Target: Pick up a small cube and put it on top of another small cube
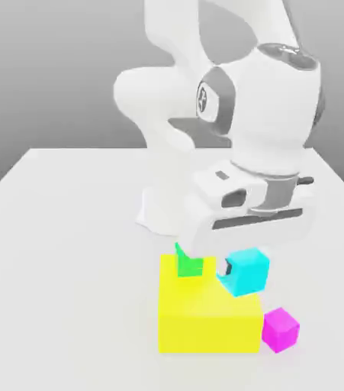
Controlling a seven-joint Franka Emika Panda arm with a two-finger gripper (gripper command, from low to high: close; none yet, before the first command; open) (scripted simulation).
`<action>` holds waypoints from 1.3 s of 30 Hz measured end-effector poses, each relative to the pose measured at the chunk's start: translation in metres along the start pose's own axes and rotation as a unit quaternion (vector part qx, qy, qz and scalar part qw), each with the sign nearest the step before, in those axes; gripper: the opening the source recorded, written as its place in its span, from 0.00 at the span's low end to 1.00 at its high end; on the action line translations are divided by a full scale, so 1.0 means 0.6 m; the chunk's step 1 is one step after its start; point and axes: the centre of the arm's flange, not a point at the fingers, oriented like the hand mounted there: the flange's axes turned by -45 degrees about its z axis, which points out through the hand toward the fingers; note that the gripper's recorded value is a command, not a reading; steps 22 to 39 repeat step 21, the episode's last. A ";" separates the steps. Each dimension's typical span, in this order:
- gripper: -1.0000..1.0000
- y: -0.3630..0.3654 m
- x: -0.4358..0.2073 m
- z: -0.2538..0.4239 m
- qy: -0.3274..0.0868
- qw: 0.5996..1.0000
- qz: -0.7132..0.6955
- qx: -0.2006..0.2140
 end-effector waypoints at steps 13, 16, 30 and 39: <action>0.00 0.021 -0.192 -0.012 0.017 0.998 -0.041 0.047; 0.00 0.017 -0.193 0.036 0.017 0.998 -0.043 0.048; 1.00 0.012 -0.195 0.077 0.017 0.998 -0.043 0.048; 1.00 0.012 -0.195 0.077 0.017 0.998 -0.043 0.048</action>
